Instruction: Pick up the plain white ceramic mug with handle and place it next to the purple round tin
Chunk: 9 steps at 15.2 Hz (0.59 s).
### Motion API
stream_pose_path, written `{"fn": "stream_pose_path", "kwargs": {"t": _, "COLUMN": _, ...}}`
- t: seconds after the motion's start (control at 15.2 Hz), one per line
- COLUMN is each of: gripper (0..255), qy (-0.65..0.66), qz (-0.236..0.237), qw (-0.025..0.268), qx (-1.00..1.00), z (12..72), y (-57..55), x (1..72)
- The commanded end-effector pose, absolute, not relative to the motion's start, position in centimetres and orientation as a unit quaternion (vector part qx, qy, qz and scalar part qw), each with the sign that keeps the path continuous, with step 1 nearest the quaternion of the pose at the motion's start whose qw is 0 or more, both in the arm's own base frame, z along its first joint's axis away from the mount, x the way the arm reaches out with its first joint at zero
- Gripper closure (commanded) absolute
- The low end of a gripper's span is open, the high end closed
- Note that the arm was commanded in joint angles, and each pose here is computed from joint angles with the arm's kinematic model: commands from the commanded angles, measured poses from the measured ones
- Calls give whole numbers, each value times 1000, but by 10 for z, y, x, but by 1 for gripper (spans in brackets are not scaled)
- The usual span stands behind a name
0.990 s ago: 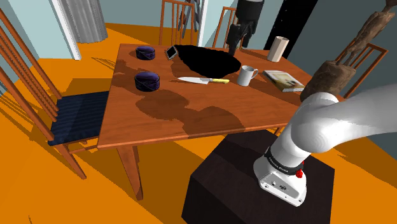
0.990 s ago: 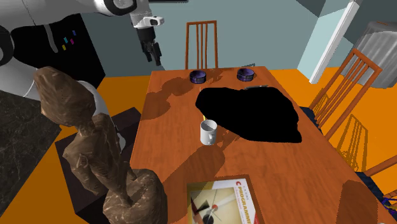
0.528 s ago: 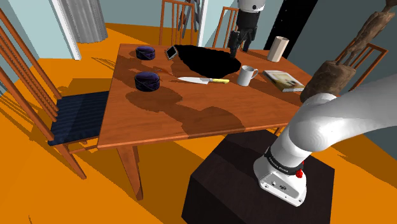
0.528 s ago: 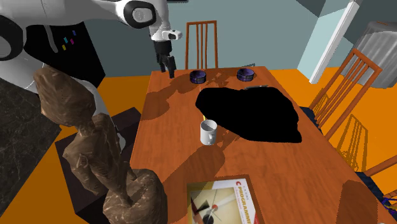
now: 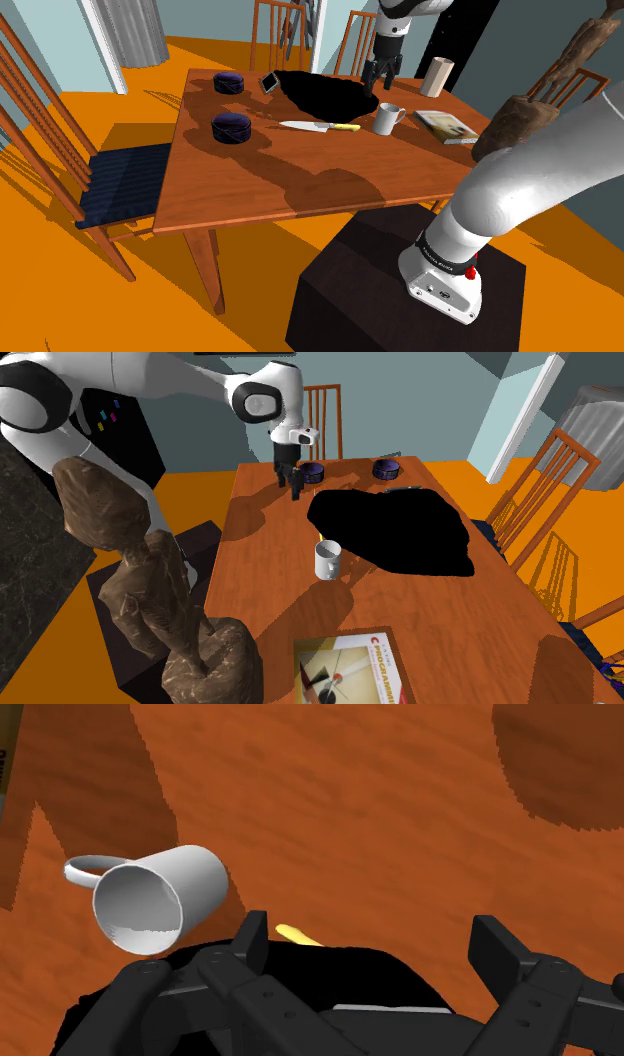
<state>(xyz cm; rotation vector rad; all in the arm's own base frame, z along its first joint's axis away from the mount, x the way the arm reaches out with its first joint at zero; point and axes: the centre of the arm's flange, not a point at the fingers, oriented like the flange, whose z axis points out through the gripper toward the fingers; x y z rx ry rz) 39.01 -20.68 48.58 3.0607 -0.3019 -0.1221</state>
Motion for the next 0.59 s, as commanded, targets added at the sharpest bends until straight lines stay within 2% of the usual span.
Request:
{"fn": "stream_pose_path", "kwargs": {"t": 0.0, "gripper": 0, "qy": -109, "qz": -46, "qw": 27, "qx": 993, "z": 472, "y": -231, "x": 397}}
{"fn": "stream_pose_path", "kwargs": {"t": 0.53, "gripper": 0, "qy": -153, "qz": -73, "qw": 7, "qx": 986, "z": 414, "y": -327, "x": 414}}
